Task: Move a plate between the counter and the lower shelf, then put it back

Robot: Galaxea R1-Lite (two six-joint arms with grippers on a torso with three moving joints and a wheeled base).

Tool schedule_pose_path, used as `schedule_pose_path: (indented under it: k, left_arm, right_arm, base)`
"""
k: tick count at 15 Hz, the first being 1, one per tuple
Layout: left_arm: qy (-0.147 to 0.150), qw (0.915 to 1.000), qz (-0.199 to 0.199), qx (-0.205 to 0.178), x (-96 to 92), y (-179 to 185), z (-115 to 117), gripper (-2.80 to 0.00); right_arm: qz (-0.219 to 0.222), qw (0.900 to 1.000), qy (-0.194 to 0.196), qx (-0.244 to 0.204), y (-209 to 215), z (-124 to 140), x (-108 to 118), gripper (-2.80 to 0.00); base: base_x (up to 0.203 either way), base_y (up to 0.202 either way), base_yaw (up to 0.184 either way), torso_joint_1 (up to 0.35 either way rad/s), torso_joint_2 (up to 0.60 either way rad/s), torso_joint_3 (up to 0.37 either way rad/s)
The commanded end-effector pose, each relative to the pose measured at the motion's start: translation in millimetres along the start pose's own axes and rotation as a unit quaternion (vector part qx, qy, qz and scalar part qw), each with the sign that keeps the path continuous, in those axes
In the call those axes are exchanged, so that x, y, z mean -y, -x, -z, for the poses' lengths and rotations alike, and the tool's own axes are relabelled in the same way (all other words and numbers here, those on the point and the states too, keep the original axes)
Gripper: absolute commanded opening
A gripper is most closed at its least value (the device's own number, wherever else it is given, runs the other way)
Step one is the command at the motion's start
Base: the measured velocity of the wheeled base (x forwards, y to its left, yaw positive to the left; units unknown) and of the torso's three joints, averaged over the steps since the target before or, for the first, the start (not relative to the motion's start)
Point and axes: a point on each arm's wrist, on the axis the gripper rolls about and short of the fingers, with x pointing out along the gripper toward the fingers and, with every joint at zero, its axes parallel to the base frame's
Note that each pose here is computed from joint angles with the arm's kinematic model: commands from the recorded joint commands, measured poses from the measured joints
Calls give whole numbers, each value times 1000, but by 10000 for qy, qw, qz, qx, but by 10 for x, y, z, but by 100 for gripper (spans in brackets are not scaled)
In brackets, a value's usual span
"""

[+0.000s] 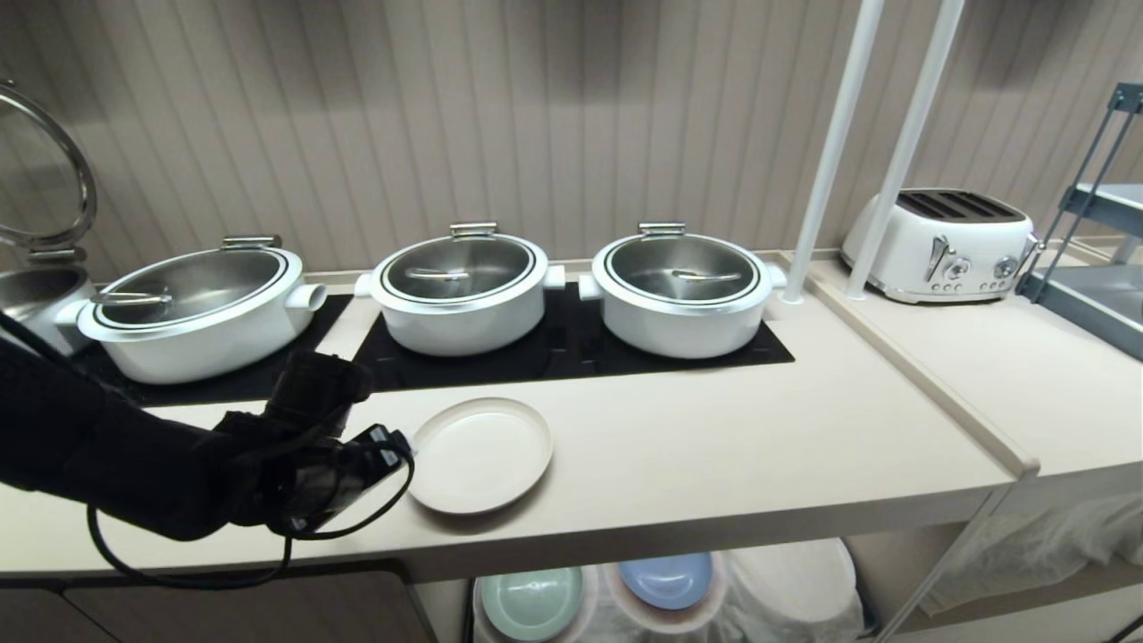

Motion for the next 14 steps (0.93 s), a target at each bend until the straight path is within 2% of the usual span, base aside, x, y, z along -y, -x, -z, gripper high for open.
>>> schedule_pose_path:
  k: [1, 5, 6, 11, 14]
  left_arm:
    - [63, 9998, 150, 135, -31, 177, -20, 0]
    - [84, 9995, 245, 206, -120, 363, 12, 0]
    - [84, 9994, 259, 218, -150, 407, 25, -280]
    - [116, 9989, 349, 302, -267, 592, 67, -280]
    - [145, 9977, 311, 592, -331, 732, 62, -280]
  right_arm:
    - [2, 10000, 1, 1, 0, 0, 0, -280]
    - [0, 10000, 1, 2, 0, 0, 0, -280]
    - [1, 10000, 1, -6, 0, 1, 0, -280]
    - [0, 10000, 1, -4, 0, 1, 0, -280]
    - [0, 10000, 1, -6, 0, 1, 0, -280]
  base:
    - [0, 0, 0, 0, 0, 0]
    - [0, 0, 0, 0, 0, 0]
    - [0, 0, 0, 0, 0, 0]
    - [0, 0, 0, 0, 0, 0]
    - [0, 0, 0, 0, 0, 0]
